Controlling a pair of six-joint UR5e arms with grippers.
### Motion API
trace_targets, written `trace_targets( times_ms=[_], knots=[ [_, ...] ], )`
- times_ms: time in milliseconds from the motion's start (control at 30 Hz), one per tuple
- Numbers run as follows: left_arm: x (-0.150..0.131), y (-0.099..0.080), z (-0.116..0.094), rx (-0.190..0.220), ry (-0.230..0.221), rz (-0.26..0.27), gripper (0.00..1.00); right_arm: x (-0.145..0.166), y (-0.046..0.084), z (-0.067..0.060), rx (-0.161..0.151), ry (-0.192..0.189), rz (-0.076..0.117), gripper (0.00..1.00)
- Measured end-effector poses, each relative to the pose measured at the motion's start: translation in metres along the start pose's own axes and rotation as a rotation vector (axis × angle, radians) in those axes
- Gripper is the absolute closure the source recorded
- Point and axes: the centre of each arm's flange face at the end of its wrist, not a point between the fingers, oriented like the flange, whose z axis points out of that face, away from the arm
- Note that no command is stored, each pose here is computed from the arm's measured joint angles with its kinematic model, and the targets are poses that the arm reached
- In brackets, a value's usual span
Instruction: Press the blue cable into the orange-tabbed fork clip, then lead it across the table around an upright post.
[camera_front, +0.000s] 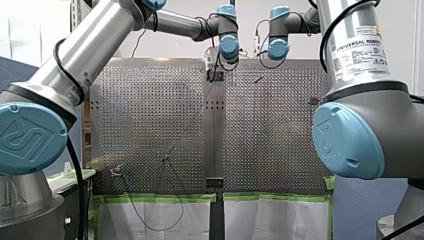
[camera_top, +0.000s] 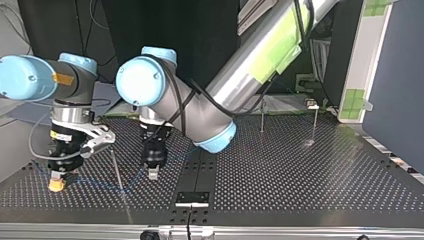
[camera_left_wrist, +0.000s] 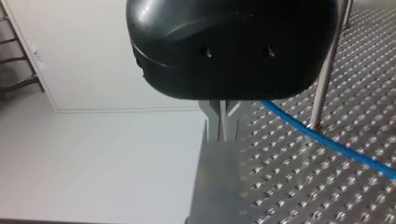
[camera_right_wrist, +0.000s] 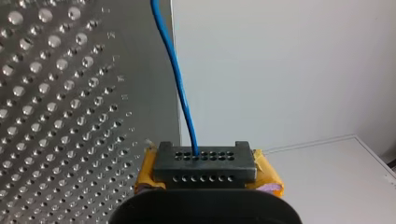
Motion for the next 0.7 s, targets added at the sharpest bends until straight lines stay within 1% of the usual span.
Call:
trace_targets(
  times_ms=[133, 267, 367, 500, 700],
  knots=[
    [-0.003, -0.006, 0.004, 0.004, -0.013, -0.01, 1.0, 0.0, 0.006, 0.003, 0.006, -0.002, -0.007, 1.0],
    [-0.017, -0.007, 0.008, 0.003, -0.039, -0.026, 1.0, 0.0, 0.009, 0.004, 0.02, -0.006, -0.01, 1.0],
    [-0.021, -0.007, 0.009, 0.003, -0.047, -0.031, 1.0, -0.001, 0.012, 0.006, 0.03, -0.01, -0.013, 1.0],
    [-0.018, -0.008, 0.01, 0.004, -0.045, -0.03, 1.0, -0.001, 0.017, 0.007, 0.034, -0.015, -0.016, 1.0],
    [-0.004, -0.014, 0.013, 0.008, -0.032, -0.022, 1.0, -0.002, 0.026, 0.01, 0.024, -0.018, -0.02, 1.0]
  ],
)
